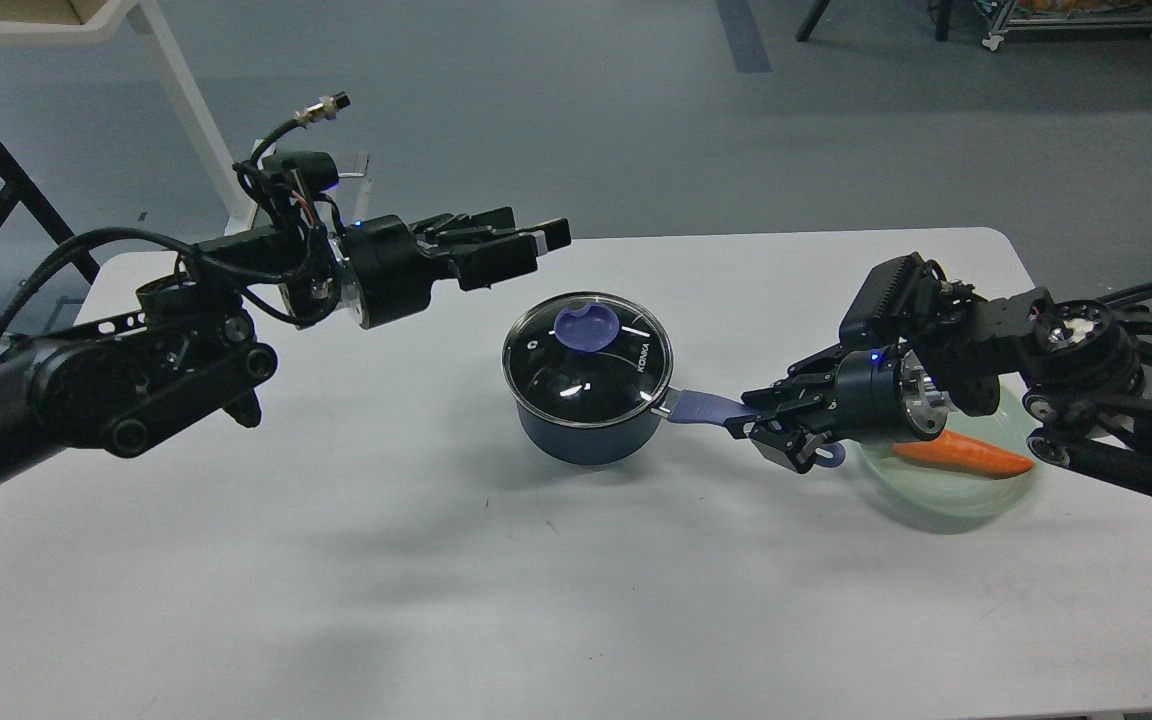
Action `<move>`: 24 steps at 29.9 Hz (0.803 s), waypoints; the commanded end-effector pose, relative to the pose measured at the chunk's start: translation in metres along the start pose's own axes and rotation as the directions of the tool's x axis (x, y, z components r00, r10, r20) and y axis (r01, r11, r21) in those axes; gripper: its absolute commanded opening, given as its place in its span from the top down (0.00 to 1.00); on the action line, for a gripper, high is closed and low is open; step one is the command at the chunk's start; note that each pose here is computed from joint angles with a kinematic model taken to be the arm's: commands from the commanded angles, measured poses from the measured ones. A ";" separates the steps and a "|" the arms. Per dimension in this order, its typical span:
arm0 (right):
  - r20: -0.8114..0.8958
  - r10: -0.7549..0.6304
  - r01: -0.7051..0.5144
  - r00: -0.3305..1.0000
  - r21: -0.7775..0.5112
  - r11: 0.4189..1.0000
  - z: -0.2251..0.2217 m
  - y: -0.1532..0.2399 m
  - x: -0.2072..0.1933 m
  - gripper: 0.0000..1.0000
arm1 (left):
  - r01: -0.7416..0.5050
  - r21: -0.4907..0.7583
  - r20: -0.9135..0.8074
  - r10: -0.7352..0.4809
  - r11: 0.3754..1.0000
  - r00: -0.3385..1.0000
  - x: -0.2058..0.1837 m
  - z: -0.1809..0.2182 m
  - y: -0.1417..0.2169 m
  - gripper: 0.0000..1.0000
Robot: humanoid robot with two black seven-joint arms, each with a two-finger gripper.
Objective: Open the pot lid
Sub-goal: 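Swing the left gripper over the pan toward the purple lid knob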
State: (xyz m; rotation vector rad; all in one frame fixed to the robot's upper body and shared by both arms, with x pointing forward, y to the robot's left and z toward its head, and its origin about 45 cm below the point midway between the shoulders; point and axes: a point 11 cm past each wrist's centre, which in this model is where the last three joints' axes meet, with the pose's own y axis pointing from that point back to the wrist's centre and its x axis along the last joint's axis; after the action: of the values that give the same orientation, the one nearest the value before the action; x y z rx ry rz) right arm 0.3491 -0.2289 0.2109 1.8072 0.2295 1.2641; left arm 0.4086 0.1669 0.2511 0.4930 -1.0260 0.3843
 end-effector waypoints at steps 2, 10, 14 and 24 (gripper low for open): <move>0.003 0.000 0.000 1.000 0.007 1.000 -0.002 -0.001 -0.001 0.74 | 0.085 -0.015 0.210 -0.080 0.996 0.975 -0.020 0.009 -0.020 0.01; -0.004 0.004 -0.004 1.000 0.031 1.000 -0.009 -0.002 0.001 0.74 | 0.138 0.060 0.312 -0.150 0.989 0.938 -0.039 -0.006 -0.027 0.01; -0.004 0.006 -0.005 1.000 0.033 0.999 -0.009 -0.002 0.001 0.74 | 0.164 0.061 0.314 -0.175 0.985 0.933 -0.048 -0.006 -0.026 0.01; -0.006 0.005 -0.004 1.000 0.037 0.999 -0.011 -0.004 0.002 0.74 | 0.193 0.040 0.306 -0.196 0.980 0.931 -0.065 0.001 -0.035 0.03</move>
State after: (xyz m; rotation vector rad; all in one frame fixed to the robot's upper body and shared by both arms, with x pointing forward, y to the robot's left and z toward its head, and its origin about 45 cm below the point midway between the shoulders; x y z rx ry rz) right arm 0.3424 -0.2199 0.2102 1.8364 0.2521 1.2769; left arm 0.3967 0.1330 0.1896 0.6702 -1.2687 0.1394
